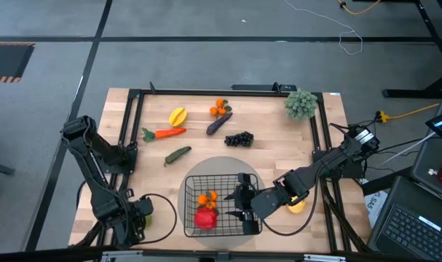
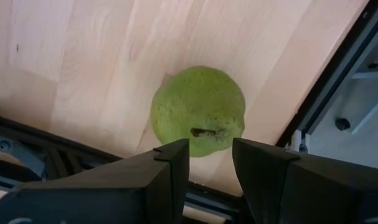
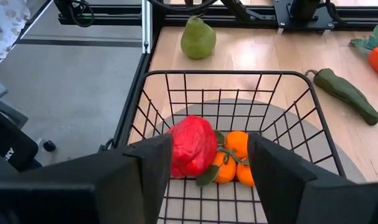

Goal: Build produce basket
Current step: Put the green pear into the black wire basket, then put the yellow pear into the black wire basket

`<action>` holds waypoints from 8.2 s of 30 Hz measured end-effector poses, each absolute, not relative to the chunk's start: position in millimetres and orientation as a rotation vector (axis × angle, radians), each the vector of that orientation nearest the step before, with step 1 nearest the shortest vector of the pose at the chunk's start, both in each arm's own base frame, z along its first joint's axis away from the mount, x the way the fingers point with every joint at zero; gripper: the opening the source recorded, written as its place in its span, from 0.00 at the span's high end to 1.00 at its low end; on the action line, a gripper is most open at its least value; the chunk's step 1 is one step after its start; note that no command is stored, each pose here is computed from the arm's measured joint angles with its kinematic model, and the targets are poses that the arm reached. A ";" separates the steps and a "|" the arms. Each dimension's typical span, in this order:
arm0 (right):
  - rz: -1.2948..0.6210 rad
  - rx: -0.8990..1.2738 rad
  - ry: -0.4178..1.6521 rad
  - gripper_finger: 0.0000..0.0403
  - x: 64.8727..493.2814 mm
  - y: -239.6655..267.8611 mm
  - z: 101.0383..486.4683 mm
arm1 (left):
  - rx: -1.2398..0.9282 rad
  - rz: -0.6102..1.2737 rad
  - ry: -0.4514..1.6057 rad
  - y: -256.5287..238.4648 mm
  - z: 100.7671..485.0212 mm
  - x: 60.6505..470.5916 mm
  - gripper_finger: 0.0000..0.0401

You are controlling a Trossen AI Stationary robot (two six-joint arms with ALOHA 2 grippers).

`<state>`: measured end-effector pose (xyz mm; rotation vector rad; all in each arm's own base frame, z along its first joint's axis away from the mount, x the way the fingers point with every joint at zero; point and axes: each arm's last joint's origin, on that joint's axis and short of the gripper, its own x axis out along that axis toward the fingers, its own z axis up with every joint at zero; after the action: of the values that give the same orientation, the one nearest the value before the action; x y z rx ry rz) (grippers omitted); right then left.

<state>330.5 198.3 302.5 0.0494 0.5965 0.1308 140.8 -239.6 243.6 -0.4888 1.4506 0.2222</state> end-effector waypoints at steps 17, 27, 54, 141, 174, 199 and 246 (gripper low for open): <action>0.131 0.049 0.598 0.52 330.4 198.3 302.3 | -0.504 0.205 1.429 -240.9 243.4 144.7 0.72; 0.130 0.046 0.603 0.52 330.1 198.1 301.8 | -0.497 0.212 1.476 -237.6 228.6 141.4 0.72; 0.128 0.041 0.612 0.52 329.5 197.9 301.0 | -0.445 0.161 1.517 -231.7 228.1 147.6 1.00; -0.854 0.517 1.306 0.52 157.1 235.8 270.7 | 0.024 -0.245 0.703 -95.3 410.9 301.2 0.76; -1.221 0.415 1.211 0.75 159.7 240.2 205.7 | 0.038 -0.239 0.784 -99.7 392.0 315.2 0.76; -0.772 -0.050 1.211 1.00 173.4 241.7 221.9 | 0.050 -0.228 0.889 -102.7 374.9 321.6 0.76; 0.128 -0.046 0.671 1.00 331.7 167.8 391.6 | 0.063 -0.006 1.354 -110.8 376.3 237.6 0.76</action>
<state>331.7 167.8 391.6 -0.0458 0.6713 0.1276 237.6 -110.8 376.3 0.0625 1.3542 -0.0062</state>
